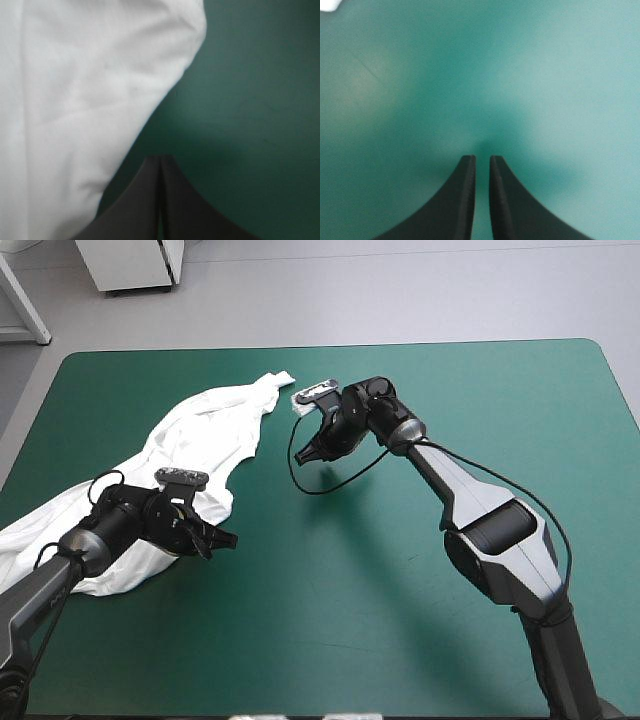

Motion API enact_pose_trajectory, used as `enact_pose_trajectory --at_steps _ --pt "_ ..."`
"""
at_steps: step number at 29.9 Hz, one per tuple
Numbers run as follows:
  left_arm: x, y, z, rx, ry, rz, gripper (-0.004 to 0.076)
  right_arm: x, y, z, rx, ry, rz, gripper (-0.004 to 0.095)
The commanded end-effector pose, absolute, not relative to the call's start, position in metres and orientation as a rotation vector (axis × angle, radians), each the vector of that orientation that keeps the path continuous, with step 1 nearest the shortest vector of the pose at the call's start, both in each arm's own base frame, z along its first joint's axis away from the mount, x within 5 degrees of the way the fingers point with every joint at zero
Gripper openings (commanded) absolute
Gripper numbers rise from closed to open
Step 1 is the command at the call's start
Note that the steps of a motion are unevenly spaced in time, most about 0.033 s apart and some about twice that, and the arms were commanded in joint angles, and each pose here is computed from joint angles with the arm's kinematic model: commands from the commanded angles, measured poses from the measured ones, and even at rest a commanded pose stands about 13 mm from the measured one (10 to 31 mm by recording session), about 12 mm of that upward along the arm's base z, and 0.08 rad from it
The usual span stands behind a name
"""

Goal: Fold the cloth

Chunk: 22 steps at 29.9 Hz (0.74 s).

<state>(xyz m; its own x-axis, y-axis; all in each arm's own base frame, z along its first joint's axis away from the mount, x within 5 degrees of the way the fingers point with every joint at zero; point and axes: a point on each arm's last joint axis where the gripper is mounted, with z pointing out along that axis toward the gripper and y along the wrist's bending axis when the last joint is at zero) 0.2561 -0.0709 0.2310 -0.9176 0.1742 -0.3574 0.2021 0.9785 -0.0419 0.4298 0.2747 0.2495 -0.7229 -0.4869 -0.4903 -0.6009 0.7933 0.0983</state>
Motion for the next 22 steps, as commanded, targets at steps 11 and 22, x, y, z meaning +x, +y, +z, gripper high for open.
enact_pose_trajectory --at_steps 11,22 --pt "0.276 -0.060 0.331 0.364 2.547 0.152 0.0001 0.364 0.213 0.372 -0.779 2.502 0.275 0.0103" --pt "0.279 -0.060 0.341 0.331 2.518 0.150 0.0520 0.261 0.155 0.377 -0.663 2.549 0.297 0.0103"
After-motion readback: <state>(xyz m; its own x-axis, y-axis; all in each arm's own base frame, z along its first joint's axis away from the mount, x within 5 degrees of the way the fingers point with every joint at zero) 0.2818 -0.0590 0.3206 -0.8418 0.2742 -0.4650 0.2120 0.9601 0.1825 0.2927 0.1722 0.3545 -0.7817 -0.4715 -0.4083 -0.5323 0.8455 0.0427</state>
